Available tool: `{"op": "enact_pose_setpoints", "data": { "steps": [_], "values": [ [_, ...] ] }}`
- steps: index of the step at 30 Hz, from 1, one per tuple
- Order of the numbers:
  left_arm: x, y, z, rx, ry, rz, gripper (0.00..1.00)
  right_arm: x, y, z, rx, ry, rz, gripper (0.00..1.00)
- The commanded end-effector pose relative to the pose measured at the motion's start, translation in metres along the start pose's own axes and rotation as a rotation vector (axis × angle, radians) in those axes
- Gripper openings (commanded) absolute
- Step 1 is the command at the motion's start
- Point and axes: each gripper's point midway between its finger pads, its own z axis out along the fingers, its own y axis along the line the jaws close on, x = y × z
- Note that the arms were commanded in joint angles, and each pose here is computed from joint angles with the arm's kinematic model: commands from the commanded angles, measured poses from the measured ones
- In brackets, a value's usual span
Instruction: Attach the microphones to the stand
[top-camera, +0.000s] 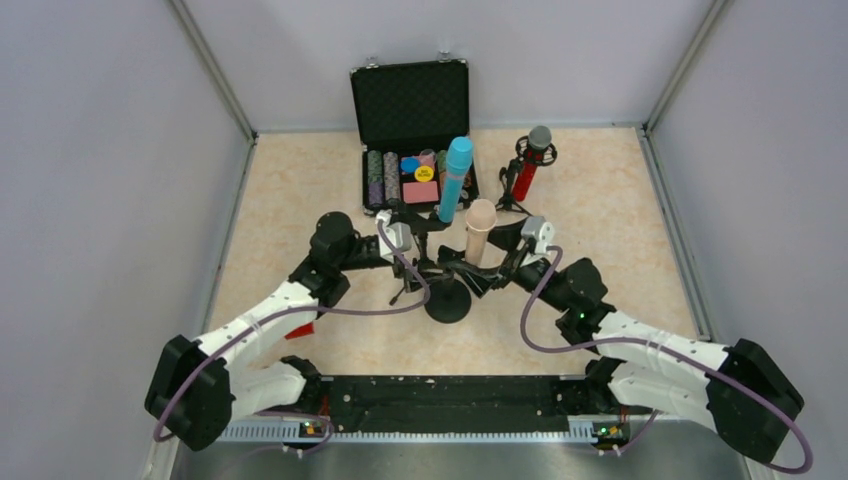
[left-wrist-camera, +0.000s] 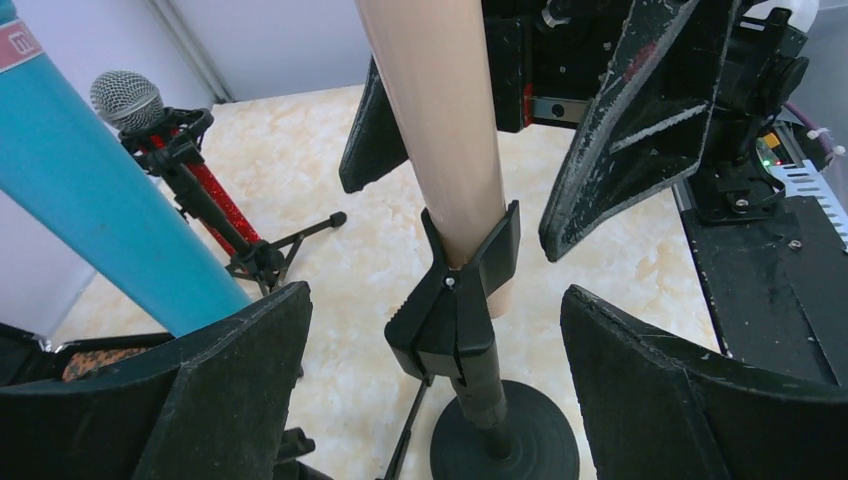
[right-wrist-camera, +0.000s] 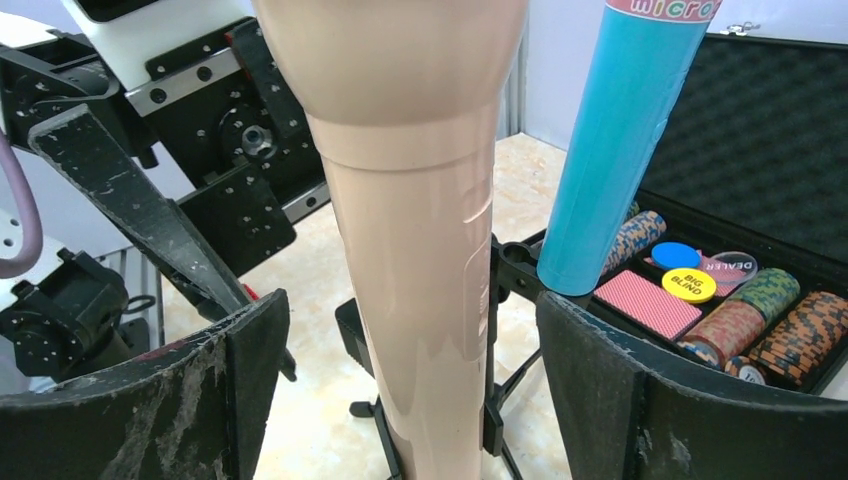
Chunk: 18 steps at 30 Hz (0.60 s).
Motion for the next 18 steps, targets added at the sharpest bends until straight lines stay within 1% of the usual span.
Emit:
{"op": "enact_pose_setpoints", "data": {
  "steps": [1, 7, 15, 18],
  "values": [
    [-0.008, 0.0, -0.011, -0.07, 0.0, 0.012, 0.99, -0.02, 0.004, 0.0, 0.006, -0.049, 0.006, 0.92],
    [0.003, -0.011, -0.028, -0.121, 0.049, -0.025, 0.99, -0.026, -0.001, -0.008, 0.047, -0.064, 0.01, 0.97],
    [0.028, -0.019, -0.042, -0.202, 0.077, -0.1, 0.99, -0.026, 0.003, -0.008, 0.032, -0.037, 0.018, 0.98],
    [0.035, -0.022, -0.042, -0.217, 0.057, -0.136, 0.97, -0.027, 0.004, -0.006, 0.023, -0.029, 0.019, 0.98]
  ]
}}
